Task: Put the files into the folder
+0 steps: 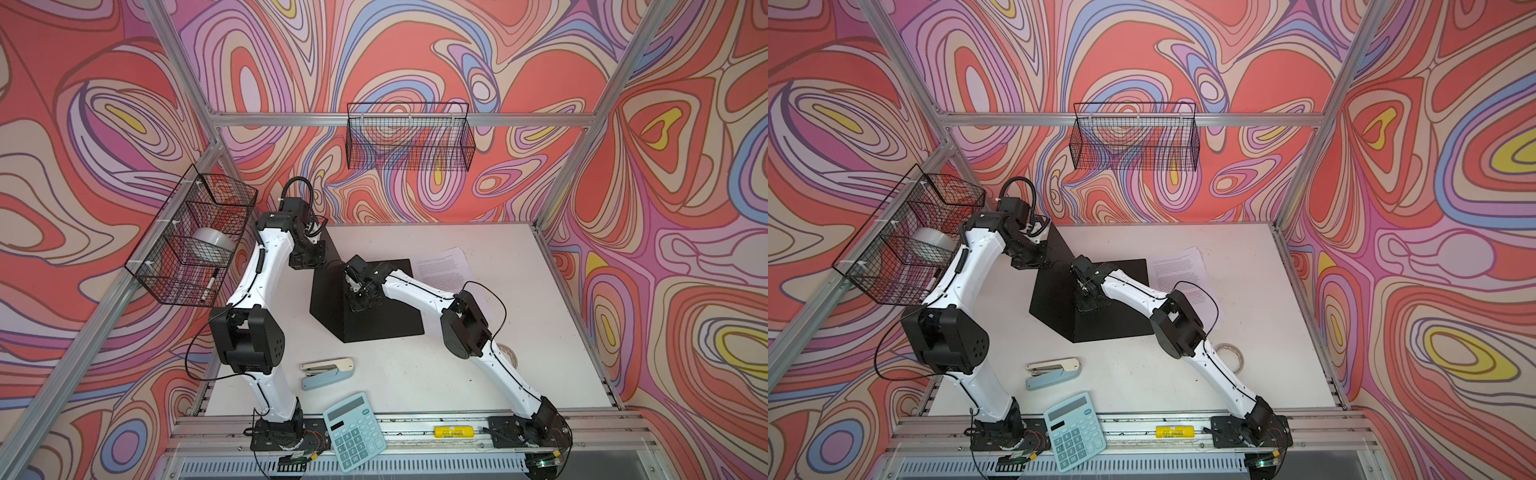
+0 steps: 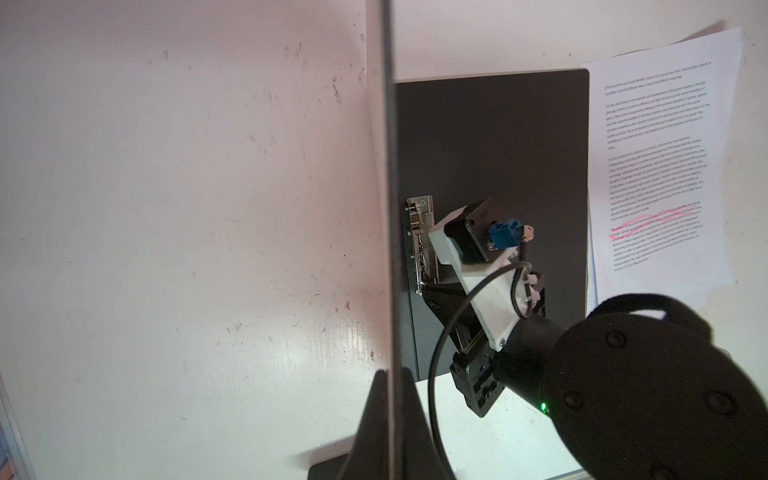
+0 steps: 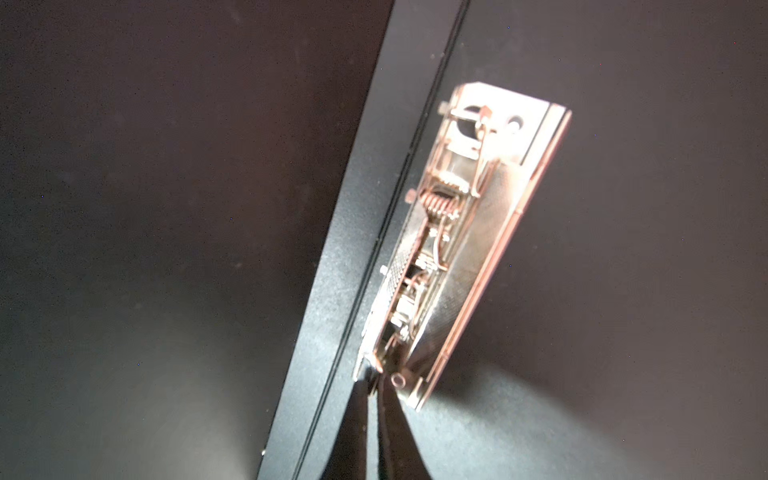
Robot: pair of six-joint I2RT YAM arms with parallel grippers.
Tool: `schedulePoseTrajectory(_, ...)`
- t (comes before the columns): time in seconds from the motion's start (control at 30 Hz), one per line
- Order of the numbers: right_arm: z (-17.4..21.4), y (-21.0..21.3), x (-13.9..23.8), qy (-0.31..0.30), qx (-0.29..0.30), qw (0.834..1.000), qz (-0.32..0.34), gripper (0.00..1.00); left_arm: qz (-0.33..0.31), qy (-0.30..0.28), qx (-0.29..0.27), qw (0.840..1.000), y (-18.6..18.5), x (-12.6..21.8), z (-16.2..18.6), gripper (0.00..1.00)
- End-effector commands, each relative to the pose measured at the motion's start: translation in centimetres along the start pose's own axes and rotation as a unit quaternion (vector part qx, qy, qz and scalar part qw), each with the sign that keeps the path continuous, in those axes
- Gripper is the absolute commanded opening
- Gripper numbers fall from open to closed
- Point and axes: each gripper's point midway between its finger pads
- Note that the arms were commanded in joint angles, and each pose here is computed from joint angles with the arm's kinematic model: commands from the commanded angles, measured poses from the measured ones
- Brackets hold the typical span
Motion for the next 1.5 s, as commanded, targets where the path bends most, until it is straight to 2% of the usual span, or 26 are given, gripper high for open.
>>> schedulePoseTrajectory(0.0,0.6,-2.0,-1.8,0.007,-0.013,1.000,0.023,0.08,0.008,0.050,-0.002,0.999,-0.1,0.1,2.2,0.00)
schedulePoseTrajectory(0.63,1.2,-2.9,-3.1,0.016,-0.040,0.999,0.005,0.10,0.019,0.053,-0.003,0.998,-0.6,0.1,1.9,0.00)
schedulePoseTrajectory(1.07,2.3,-3.8,-4.1,0.032,-0.047,0.998,0.006,0.01,0.024,0.058,-0.006,0.998,-0.8,0.1,1.9,0.00)
schedulePoseTrajectory(1.47,3.1,-6.7,-4.4,0.048,-0.033,0.995,0.085,0.00,0.005,0.060,-0.020,0.998,-0.1,-0.1,2.0,0.00)
Point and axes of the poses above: each gripper's point midway between its finger pads, its own x axis back along the fingers, its own y axis along the line the jaws close on, z = x × y, and after that the axes turned 8 degrees about x, right-handed
